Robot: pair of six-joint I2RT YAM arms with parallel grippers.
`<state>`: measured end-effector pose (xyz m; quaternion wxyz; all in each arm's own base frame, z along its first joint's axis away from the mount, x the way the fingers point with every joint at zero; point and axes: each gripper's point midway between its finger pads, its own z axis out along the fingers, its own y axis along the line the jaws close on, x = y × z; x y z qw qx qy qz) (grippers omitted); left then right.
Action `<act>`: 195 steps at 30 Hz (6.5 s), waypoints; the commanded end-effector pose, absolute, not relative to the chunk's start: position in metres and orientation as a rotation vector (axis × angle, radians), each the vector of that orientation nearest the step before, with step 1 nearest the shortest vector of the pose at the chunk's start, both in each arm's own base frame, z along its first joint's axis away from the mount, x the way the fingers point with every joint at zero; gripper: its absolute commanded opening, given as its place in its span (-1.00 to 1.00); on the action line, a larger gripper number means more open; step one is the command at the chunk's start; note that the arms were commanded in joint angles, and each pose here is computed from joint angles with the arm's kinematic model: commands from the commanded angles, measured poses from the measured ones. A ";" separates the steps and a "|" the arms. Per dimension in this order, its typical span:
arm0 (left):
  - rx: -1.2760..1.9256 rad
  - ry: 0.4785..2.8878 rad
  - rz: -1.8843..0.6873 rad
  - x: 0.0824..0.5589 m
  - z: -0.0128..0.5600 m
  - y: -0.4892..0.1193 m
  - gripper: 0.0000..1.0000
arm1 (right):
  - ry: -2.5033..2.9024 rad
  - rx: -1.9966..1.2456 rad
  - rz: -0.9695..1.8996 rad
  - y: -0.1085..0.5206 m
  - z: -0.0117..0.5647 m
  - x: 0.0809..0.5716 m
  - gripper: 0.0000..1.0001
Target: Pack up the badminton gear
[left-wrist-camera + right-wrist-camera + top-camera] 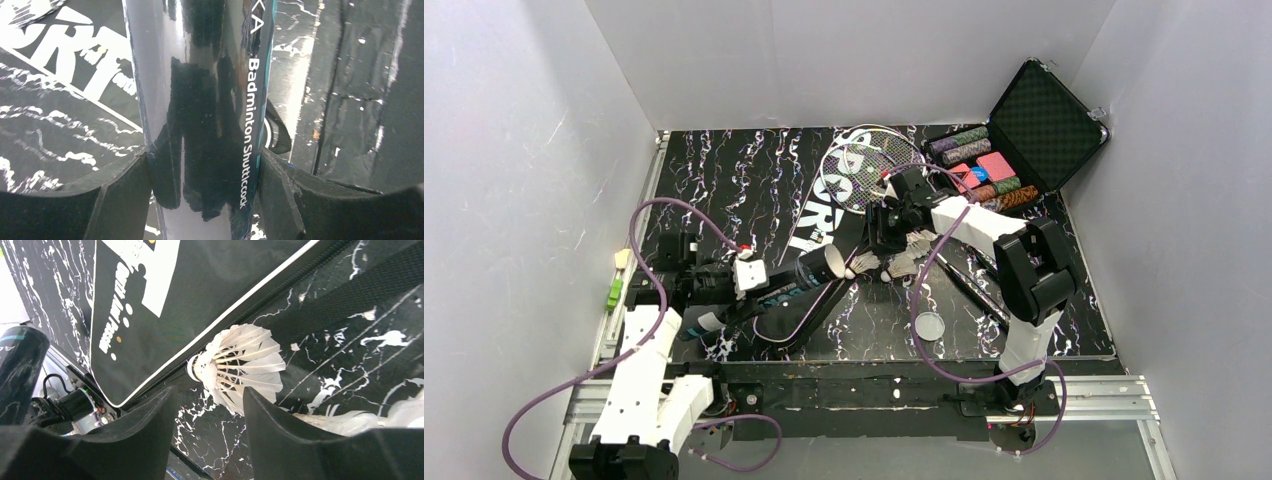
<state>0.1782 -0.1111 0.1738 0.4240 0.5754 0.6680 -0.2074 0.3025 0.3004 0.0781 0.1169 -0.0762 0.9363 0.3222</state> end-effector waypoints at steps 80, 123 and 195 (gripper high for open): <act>1.443 1.435 -0.608 0.184 0.180 -0.136 -0.95 | 1.963 -0.415 1.283 0.322 0.366 0.149 0.01; 1.390 1.327 -0.672 0.170 0.222 -0.149 -0.93 | 2.237 -0.346 1.169 0.351 0.261 0.178 0.57; 1.461 1.578 -0.628 0.160 0.116 -0.125 -0.95 | 2.283 -0.012 1.065 0.224 0.209 0.213 -0.90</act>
